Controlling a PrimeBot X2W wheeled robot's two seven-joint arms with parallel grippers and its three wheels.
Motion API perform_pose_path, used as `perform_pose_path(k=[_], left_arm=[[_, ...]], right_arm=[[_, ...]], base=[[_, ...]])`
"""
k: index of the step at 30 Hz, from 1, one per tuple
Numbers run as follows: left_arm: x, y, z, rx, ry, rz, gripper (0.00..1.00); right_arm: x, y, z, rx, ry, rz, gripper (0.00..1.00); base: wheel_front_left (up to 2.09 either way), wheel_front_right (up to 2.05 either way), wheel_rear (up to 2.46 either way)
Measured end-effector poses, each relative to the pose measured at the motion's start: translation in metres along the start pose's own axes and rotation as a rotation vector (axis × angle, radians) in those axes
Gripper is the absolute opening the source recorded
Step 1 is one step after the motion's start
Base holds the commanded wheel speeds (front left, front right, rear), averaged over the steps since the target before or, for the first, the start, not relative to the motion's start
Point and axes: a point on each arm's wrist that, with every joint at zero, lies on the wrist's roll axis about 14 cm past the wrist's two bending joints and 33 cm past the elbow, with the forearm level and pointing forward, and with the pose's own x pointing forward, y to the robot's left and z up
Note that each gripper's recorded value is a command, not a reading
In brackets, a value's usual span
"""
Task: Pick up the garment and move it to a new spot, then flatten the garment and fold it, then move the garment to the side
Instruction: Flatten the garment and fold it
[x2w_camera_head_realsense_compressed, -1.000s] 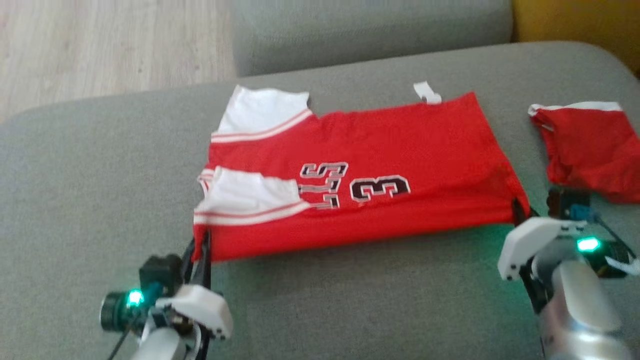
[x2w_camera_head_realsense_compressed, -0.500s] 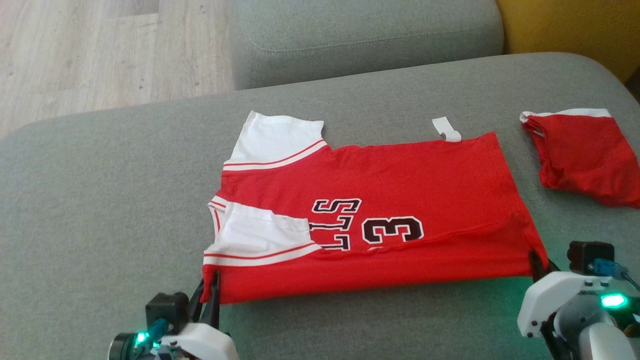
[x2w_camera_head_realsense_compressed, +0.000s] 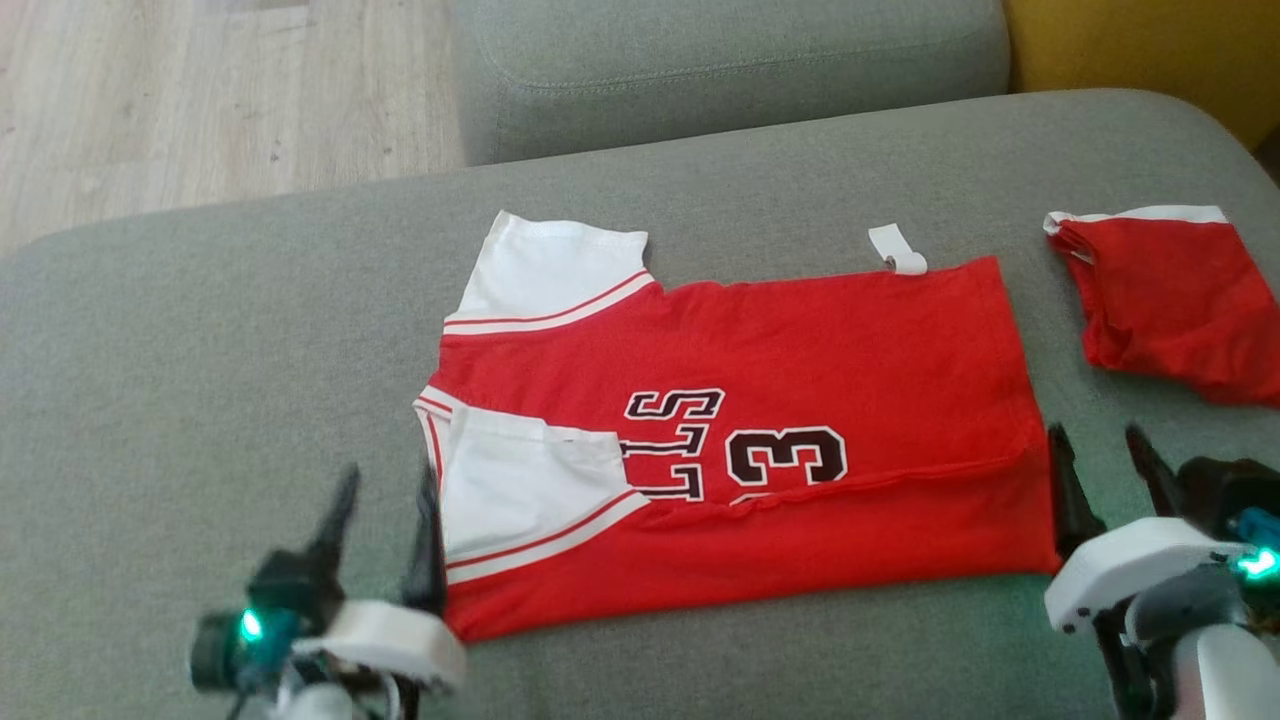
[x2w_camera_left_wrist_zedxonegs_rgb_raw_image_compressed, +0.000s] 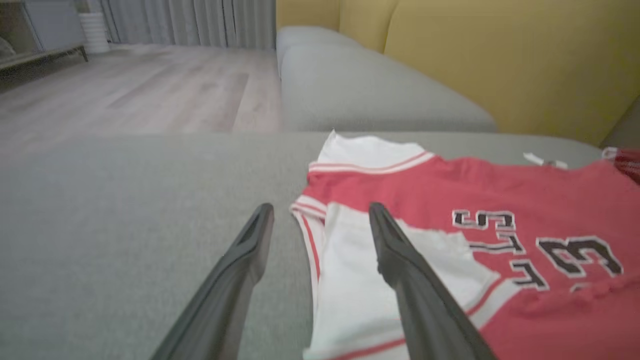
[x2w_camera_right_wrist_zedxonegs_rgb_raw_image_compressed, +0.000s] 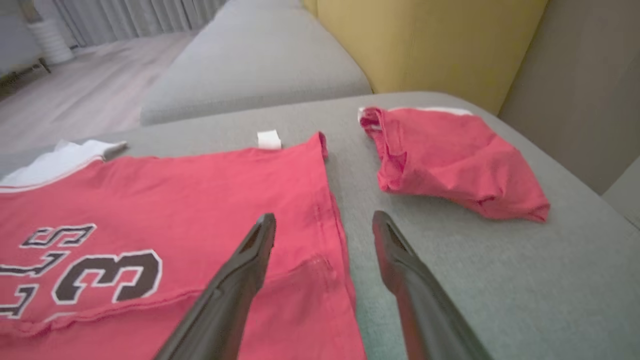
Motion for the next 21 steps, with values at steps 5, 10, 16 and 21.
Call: perform_pose_path(k=[5, 10, 16, 21], left_arm=[[0.015, 0.002, 0.059, -0.031, -0.231, 0.002, 1.0], [0.036, -0.008, 0.084, 0.003, -0.299, -0.072, 1.0], [0.096, -0.023, 0.087, 0.131, -0.128, -0.234, 1.0], [0.158, -0.014, 0.083, 0.223, 0.074, -0.277, 1.0]], right_arm=[[0.005, 0.006, 0.035, 0.083, -0.189, 0.024, 1.0], [0.016, 0.018, 0.056, 0.095, -0.289, 0.055, 1.0], [0.037, 0.017, 0.071, 0.083, -0.324, 0.049, 1.0], [0.061, 0.021, 0.09, 0.062, -0.36, 0.059, 1.0]], base=[[0.0, 0.0, 0.0], [0.0, 0.0, 0.0], [0.0, 0.0, 0.0], [0.0, 0.0, 0.0]])
